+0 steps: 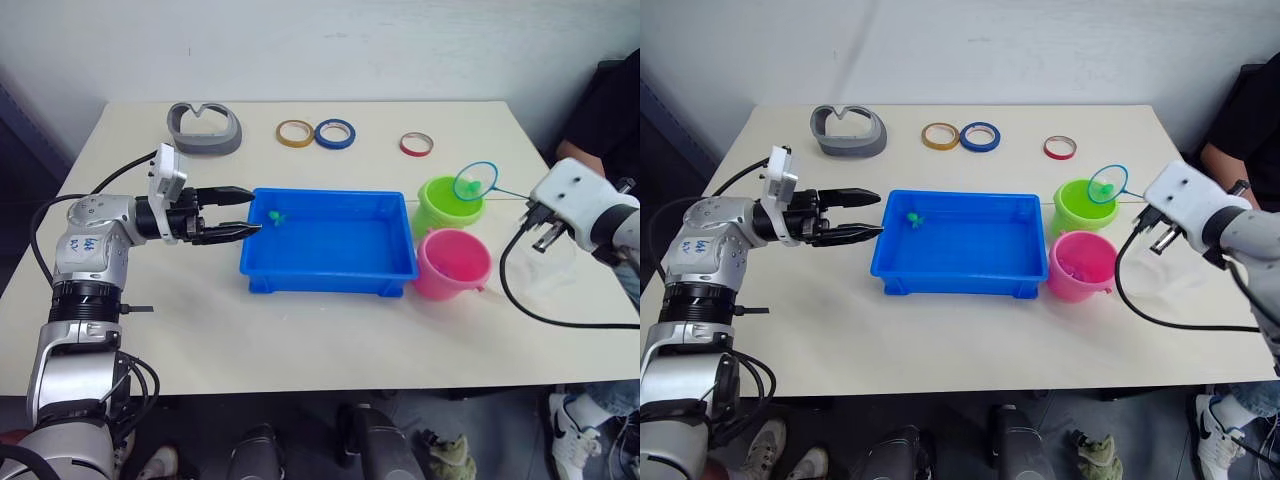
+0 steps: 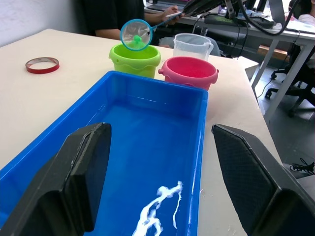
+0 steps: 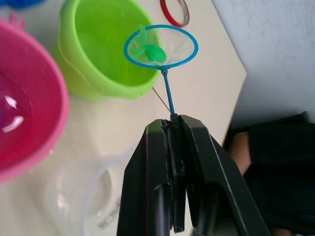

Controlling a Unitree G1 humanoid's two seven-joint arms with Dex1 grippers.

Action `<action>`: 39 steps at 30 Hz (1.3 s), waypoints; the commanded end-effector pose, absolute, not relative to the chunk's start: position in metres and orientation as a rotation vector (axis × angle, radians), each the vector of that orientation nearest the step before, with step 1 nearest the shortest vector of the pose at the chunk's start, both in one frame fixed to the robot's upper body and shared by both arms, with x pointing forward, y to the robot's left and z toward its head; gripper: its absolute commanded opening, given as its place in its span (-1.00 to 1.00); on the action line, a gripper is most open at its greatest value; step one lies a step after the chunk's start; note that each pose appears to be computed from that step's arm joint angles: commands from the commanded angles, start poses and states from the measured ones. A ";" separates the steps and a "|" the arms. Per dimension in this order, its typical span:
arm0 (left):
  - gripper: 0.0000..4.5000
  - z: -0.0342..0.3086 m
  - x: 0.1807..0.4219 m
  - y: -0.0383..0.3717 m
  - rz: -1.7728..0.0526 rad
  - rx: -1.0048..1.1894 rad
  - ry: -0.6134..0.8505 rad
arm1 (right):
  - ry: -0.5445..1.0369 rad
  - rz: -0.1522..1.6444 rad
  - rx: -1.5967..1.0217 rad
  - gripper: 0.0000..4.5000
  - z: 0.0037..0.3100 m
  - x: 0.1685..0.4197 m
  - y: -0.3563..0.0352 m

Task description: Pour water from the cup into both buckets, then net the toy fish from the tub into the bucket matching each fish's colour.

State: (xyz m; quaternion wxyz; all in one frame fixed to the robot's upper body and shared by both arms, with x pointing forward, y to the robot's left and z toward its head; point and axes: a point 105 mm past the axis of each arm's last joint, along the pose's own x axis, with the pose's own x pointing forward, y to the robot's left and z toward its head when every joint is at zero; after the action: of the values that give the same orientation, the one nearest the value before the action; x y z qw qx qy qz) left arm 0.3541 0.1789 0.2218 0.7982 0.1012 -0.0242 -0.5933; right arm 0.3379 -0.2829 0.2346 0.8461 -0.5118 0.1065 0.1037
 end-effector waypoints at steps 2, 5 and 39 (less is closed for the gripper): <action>0.60 0.235 0.353 0.175 -1.289 0.253 -0.100 | 0.108 0.149 -1.422 -1.00 0.253 0.333 -0.272; 0.60 0.235 0.353 0.175 -1.293 0.251 -0.102 | 0.042 0.129 -1.601 -1.00 0.253 0.331 -0.261; 0.60 0.247 0.345 0.263 -0.972 0.304 -0.061 | -0.127 0.371 -1.238 -1.00 0.272 0.326 -0.171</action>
State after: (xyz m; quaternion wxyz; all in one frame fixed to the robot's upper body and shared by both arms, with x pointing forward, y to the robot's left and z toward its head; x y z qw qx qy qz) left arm 0.3493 0.2493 0.2400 0.8624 0.1397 -0.0189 -0.4862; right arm 0.3324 -0.1806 0.2670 0.7763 -0.6102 -0.0575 0.1474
